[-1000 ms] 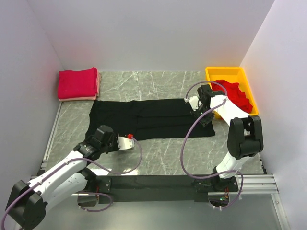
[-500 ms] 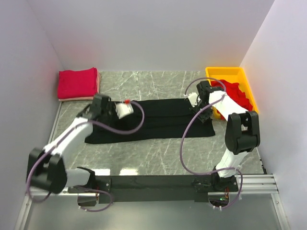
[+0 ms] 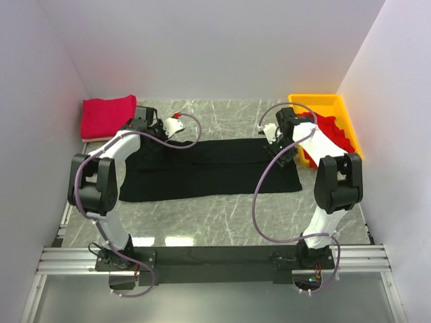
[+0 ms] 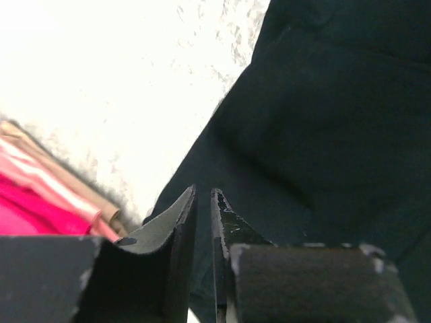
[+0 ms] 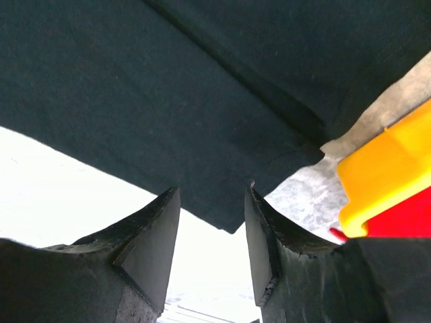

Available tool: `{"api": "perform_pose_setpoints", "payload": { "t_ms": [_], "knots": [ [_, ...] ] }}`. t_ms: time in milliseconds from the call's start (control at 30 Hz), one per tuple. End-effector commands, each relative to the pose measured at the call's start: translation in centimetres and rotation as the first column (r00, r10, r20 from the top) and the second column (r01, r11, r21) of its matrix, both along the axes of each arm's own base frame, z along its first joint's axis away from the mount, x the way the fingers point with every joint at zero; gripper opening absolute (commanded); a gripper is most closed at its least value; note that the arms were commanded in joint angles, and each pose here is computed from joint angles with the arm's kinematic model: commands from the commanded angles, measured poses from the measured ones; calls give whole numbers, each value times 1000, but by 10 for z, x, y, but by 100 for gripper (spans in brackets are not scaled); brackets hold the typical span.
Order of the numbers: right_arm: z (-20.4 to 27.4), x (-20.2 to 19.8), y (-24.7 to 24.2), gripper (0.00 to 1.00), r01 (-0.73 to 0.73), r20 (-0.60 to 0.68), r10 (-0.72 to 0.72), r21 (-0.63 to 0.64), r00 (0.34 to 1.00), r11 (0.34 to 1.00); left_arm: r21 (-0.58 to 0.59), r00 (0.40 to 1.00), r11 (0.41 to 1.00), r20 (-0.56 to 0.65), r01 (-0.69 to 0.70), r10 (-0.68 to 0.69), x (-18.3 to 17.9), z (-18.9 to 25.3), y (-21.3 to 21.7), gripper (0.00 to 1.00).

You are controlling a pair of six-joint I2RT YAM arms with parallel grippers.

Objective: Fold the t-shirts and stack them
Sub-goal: Fold the tshirt

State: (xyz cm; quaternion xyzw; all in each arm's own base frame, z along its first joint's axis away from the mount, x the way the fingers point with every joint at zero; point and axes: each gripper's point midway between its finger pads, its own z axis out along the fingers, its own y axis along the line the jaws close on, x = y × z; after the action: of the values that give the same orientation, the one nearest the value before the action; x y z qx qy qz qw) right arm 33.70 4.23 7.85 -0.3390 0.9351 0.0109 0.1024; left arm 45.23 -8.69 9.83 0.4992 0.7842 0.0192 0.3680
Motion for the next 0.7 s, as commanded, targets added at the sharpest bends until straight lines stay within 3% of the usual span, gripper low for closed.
{"api": "perform_pose_setpoints", "payload": {
  "t_ms": [0,100,233,400,567,667],
  "knots": [
    [5,11,4,50,22,6,-23,28,1000,999,-26,998,999,65,-25,27,28,15,5,20],
    [0,12,4,49,31,-9,-30,25,999,999,-55,994,997,85,-61,65,42,14,13,23],
    [-6,14,3,48,41,-19,-40,20,999,999,-102,987,988,100,-119,129,60,21,17,35],
    [-1,15,8,47,43,-26,-42,43,999,998,-247,991,960,-55,-132,123,43,48,17,50],
    [-3,13,21,35,71,-75,-64,102,995,992,-230,953,936,-211,-265,217,2,28,22,62],
    [-10,10,27,17,72,-111,-58,121,992,990,-221,929,920,-259,-322,263,-16,20,16,62]
  ]
}}
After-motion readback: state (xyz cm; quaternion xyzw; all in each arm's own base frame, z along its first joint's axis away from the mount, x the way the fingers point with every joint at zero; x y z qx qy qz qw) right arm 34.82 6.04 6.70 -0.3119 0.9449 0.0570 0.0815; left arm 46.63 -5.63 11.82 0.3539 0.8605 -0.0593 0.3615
